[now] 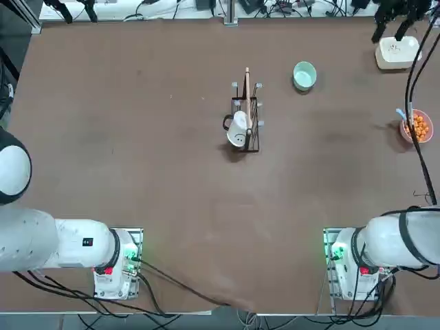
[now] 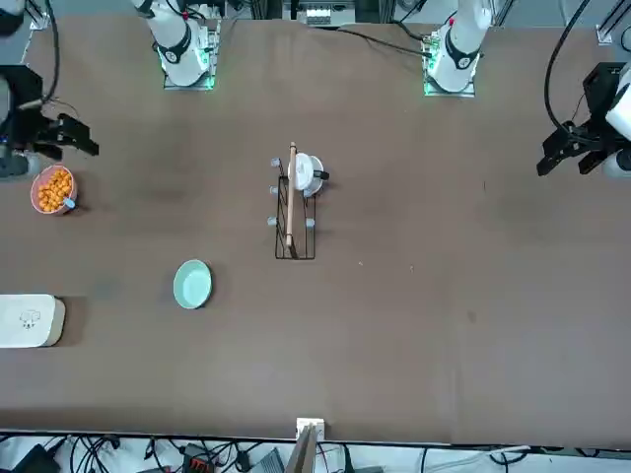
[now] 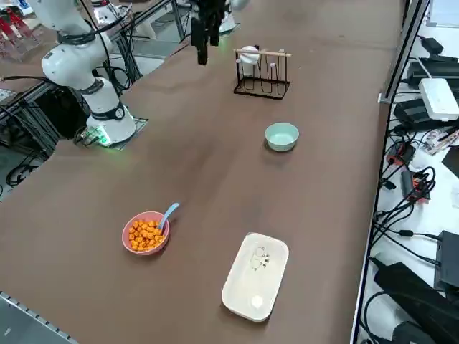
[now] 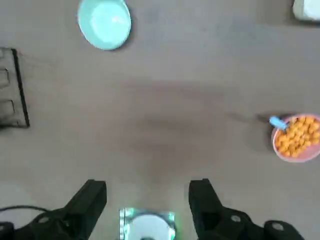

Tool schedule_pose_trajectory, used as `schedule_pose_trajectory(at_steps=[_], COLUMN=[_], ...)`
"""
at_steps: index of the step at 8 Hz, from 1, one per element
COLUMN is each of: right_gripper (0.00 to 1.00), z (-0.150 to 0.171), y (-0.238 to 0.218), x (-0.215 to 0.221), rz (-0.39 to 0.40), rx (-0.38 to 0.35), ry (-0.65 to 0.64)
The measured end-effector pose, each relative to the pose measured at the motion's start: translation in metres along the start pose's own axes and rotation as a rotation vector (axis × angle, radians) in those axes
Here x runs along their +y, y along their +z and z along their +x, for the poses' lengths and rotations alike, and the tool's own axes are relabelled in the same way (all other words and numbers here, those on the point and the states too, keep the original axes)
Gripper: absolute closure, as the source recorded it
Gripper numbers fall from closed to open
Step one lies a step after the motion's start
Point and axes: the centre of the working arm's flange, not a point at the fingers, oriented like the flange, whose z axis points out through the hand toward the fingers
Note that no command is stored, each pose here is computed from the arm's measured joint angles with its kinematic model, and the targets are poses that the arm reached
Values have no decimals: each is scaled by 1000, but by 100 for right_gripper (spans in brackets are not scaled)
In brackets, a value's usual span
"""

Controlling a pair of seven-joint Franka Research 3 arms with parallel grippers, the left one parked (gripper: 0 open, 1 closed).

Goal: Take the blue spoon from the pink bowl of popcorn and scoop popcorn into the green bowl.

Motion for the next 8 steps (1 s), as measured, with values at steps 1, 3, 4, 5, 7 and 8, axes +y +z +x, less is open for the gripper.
schedule_pose_trajectory(at_steps=[1, 3, 4, 5, 7, 8], right_gripper=[0, 0, 0, 0, 0, 0], z=[0, -1, 1, 8, 45, 71], y=[13, 32, 38, 50, 102, 137], x=[6, 23, 29, 32, 47, 58], rz=[-11, -154, -245, -309, -460, -547], rx=[-68, -192, -218, -237, -256, -238], ry=[30, 142, 203, 271, 409, 458])
